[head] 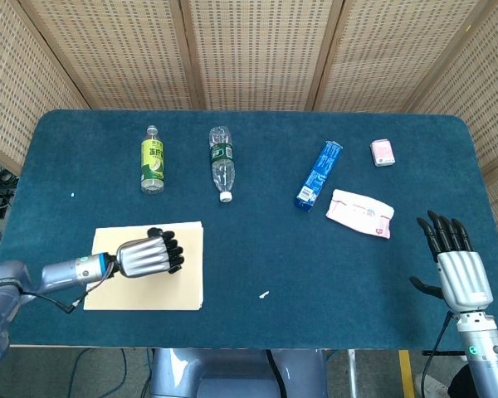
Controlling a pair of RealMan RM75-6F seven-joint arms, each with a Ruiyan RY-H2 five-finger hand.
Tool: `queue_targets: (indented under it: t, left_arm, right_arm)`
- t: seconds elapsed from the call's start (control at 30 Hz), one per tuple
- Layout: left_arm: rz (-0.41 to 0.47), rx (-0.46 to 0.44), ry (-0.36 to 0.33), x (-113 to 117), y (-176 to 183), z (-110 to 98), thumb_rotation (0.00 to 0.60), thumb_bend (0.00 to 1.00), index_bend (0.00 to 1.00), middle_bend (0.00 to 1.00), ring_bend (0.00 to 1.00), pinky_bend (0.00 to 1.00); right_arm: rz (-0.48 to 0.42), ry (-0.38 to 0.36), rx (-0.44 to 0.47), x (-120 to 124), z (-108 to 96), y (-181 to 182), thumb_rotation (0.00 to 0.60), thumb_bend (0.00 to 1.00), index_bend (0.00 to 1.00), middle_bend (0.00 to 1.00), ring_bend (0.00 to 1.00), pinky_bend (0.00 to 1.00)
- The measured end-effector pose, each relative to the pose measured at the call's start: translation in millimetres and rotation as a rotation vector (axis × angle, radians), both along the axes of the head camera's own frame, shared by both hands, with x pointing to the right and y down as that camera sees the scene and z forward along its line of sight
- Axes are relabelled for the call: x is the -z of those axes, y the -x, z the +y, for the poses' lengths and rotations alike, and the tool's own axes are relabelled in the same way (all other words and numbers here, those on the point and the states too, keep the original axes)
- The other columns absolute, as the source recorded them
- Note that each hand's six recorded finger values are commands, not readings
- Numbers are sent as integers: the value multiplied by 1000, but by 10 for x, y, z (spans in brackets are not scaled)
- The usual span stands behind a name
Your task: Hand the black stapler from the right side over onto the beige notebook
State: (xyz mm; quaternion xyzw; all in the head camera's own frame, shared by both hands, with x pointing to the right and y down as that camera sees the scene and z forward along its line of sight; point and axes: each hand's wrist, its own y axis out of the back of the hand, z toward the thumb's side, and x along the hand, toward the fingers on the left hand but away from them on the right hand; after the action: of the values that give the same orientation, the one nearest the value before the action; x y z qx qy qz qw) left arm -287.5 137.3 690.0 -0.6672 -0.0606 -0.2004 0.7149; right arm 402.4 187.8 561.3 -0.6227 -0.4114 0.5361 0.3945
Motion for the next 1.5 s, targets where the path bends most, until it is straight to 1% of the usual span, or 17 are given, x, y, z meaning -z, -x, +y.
queue_targets:
  t: [0.17, 0.37, 0.43, 0.47, 0.5, 0.53, 0.57, 0.6, 0.63, 0.67, 0.73, 0.83, 0.9, 1.0, 1.17, 1.33, 1.5]
  left_arm:
    - [-60, 62, 23, -116, 281, 125, 600, 667, 725, 538, 503, 454]
    - [-81, 96, 45, -221, 320, 186, 600, 666, 731, 538, 502, 454]
    - [-97, 101, 49, -265, 332, 202, 600, 653, 698, 518, 500, 451]
    - [-106, 105, 53, -290, 337, 213, 600, 635, 666, 496, 489, 450]
    - [-115, 109, 56, -316, 342, 222, 600, 588, 598, 437, 454, 448]
    - [-126, 114, 61, -346, 350, 232, 600, 507, 500, 340, 381, 434]
    - [-133, 118, 65, -363, 357, 237, 600, 455, 440, 278, 331, 416]
    - [-140, 121, 69, -379, 365, 241, 600, 348, 315, 152, 225, 358]
    - [-149, 125, 74, -398, 376, 243, 600, 248, 196, 56, 126, 280]
    - [-158, 126, 74, -411, 386, 242, 600, 174, 99, 7, 55, 212]
    - [-178, 128, 73, -441, 413, 242, 600, 101, 19, 0, 6, 149]
    - [-178, 135, 93, -441, 428, 251, 600, 59, 0, 0, 0, 98]
    - [-158, 137, 103, -404, 421, 255, 600, 56, 0, 0, 0, 83]
    - [-95, 145, 114, -285, 399, 246, 600, 57, 0, 0, 0, 77]
    - [83, 209, 118, 70, 402, 152, 600, 56, 0, 0, 0, 28]
    - [296, 359, 88, 533, 586, -27, 588, 21, 0, 0, 0, 0]
    - [356, 537, 100, 660, 834, -70, 580, 0, 0, 0, 0, 0]
  right_arm:
    - [0, 0, 11, 5, 16, 41, 600, 0, 0, 0, 0, 0]
    - [4, 0, 10, 4, 21, 32, 600, 0, 0, 0, 0, 0]
    - [5, 2, 9, 1, 22, 26, 600, 0, 0, 0, 0, 0]
    - [5, 2, 8, 1, 21, 24, 600, 0, 0, 0, 0, 0]
    - [5, 2, 8, 1, 21, 23, 600, 0, 0, 0, 0, 0]
    - [5, 2, 8, 1, 21, 23, 600, 0, 0, 0, 0, 0]
    - [5, 2, 8, 1, 22, 23, 600, 0, 0, 0, 0, 0]
    - [5, 2, 8, 1, 22, 23, 600, 0, 0, 0, 0, 0]
    - [5, 2, 8, 0, 23, 25, 600, 0, 0, 0, 0, 0]
    - [5, 2, 9, 0, 23, 27, 600, 0, 0, 0, 0, 0]
    - [5, 2, 10, -1, 25, 30, 600, 0, 0, 0, 0, 0]
    - [5, 2, 8, -1, 28, 27, 600, 0, 0, 0, 0, 0]
    - [4, 1, 6, 3, 28, 24, 600, 0, 0, 0, 0, 0]
    - [3, -3, 4, 16, 29, 18, 600, 0, 0, 0, 0, 0]
    - [1, -5, 3, 29, 37, 18, 600, 0, 0, 0, 0, 0]
    - [-3, -6, 6, 47, 49, 34, 600, 0, 0, 0, 0, 0]
    - [-2, -7, 10, 53, 56, 47, 600, 0, 0, 0, 0, 0]
